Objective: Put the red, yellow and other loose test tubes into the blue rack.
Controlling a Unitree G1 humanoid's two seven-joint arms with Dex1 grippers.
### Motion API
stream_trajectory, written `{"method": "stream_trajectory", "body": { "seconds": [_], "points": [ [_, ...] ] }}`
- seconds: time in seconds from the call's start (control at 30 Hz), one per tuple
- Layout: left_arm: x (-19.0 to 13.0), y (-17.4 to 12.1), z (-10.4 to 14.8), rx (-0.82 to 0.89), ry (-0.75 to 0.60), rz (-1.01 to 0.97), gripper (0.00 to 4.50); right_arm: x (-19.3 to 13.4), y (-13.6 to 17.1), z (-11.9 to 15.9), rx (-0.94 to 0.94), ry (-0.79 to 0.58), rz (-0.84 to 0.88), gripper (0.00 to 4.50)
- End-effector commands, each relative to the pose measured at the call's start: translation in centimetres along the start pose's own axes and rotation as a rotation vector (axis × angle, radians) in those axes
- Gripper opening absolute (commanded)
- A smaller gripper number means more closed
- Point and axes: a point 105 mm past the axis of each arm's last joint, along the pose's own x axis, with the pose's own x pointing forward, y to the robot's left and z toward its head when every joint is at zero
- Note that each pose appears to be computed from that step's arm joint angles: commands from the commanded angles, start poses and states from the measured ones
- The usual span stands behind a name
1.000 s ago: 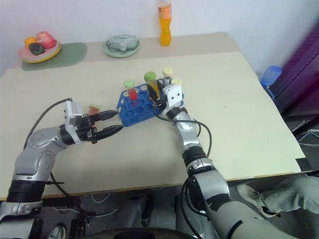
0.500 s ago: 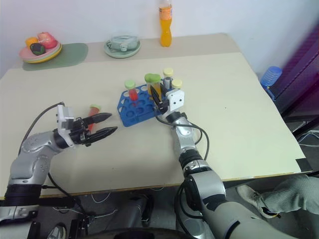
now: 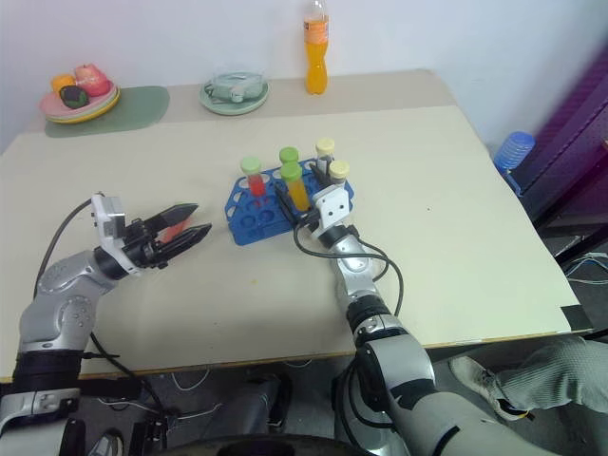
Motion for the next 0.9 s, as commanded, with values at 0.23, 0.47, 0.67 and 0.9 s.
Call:
{"method": "stream_trajectory", "body": {
  "seconds": [0.23,0.47,0.67,0.9],
  "points": [
    [0.3,2.6,1.8,0.099,-0.049,0.247,3.07,-2.0,-2.6,0.5,-0.147,0.046,0.024,4.07],
    [1.1,4.1,2.1,0.100,-0.017,0.437,3.07,-6.5,-4.4,0.9,-0.208,0.141,0.041,4.07],
    [1.5,6.5,1.1,0.046,0.202,0.694,3.07,-10.3,-5.2,3.7,-0.187,0.231,0.166,4.07],
    [3.6,6.9,1.7,-0.101,0.516,0.747,3.07,-9.1,-5.4,12.1,-0.138,0.221,0.343,4.07]
  ]
}}
